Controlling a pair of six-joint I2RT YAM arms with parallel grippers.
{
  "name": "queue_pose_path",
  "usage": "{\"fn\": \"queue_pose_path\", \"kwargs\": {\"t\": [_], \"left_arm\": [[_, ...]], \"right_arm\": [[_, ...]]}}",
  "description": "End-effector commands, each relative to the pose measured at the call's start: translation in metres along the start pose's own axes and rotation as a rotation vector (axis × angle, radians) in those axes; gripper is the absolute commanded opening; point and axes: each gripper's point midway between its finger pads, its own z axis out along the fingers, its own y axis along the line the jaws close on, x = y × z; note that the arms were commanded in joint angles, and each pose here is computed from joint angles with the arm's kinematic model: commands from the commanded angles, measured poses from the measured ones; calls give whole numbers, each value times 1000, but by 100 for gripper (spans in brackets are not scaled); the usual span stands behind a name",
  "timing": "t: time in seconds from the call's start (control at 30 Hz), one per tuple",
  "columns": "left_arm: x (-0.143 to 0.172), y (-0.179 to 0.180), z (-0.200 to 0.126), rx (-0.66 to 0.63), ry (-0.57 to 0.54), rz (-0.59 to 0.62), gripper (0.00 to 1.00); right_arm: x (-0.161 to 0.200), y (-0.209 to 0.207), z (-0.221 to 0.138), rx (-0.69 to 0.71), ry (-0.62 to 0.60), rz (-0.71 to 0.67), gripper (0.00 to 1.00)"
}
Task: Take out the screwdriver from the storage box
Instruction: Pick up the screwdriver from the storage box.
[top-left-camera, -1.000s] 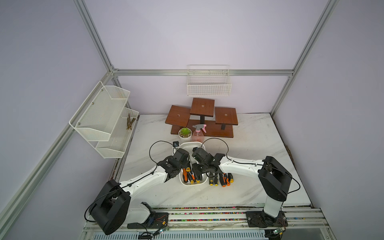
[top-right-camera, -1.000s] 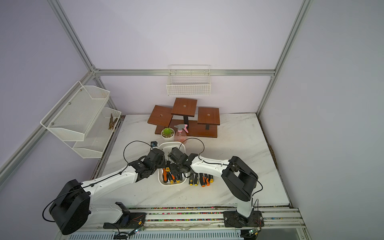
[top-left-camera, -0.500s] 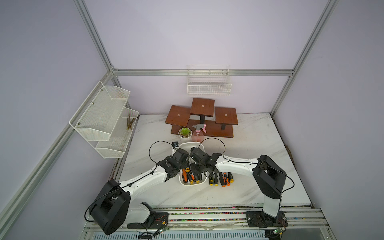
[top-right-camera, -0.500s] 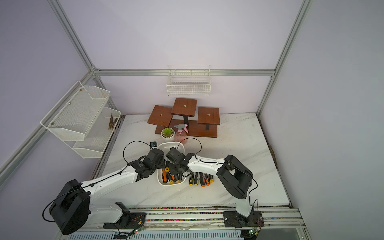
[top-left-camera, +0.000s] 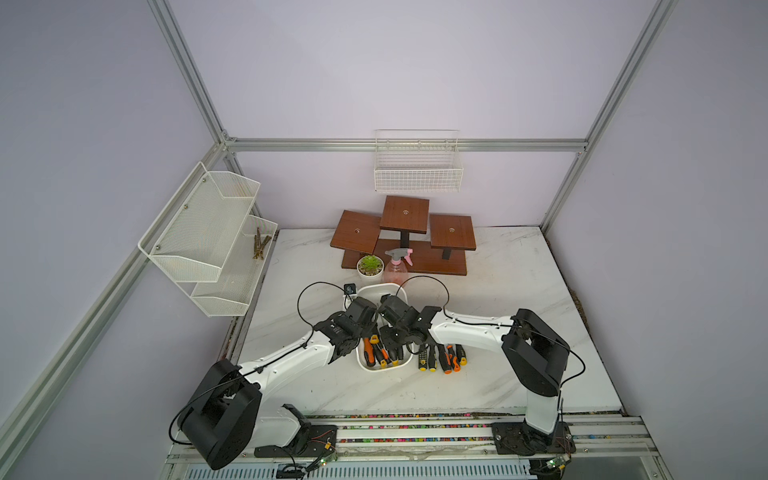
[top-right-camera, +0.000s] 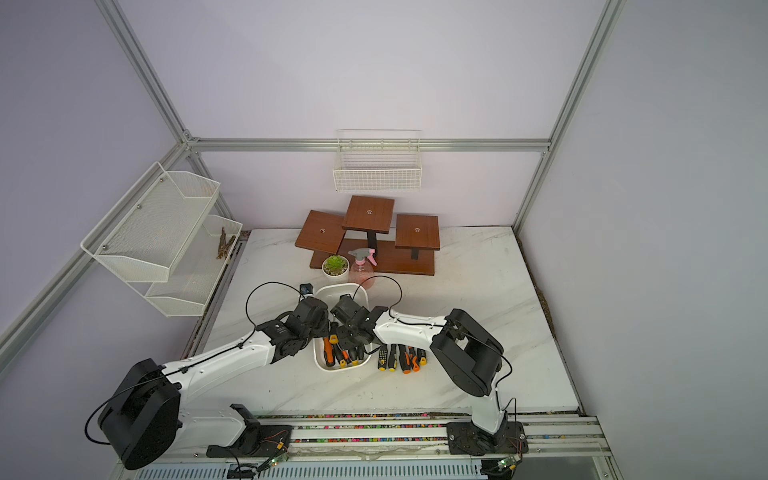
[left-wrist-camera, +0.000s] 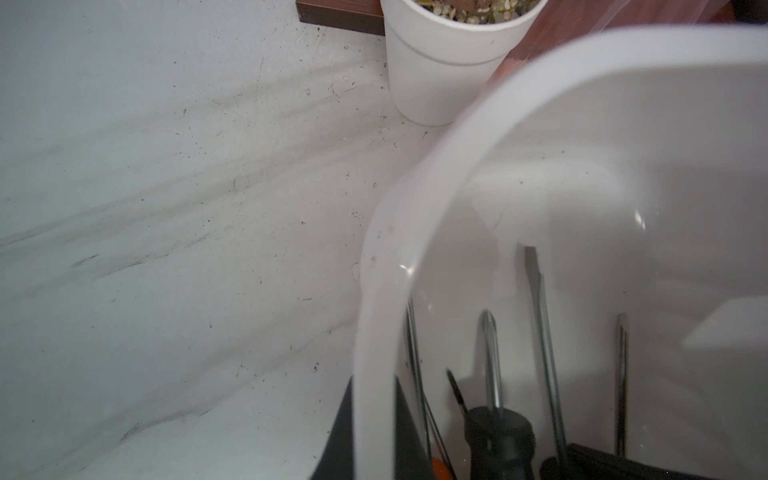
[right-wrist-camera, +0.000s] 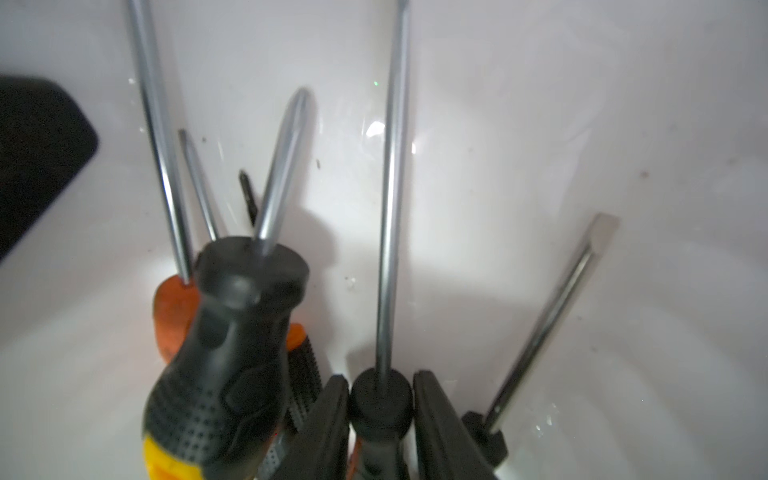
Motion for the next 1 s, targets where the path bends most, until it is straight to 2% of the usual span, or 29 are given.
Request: {"fn": "queue_pose_path", "kwargs": {"t": [0.0,0.23,0.37,0.97], "left_arm": [[-31,-13,-14,58,-93,-31,0],[-32,-13,-14,57,-94,-32,0],[-32,-13,-14,57,-93,-32,0],[-26,-16,-5,51,-76,-32,0]], "right_arm": [[11,-14,20,49,34,8,30],[11,-13,21,37,36,15,19],[6,-8,16,7,20,20,0],[-14,18,-35,-152,-93,34,0]]}}
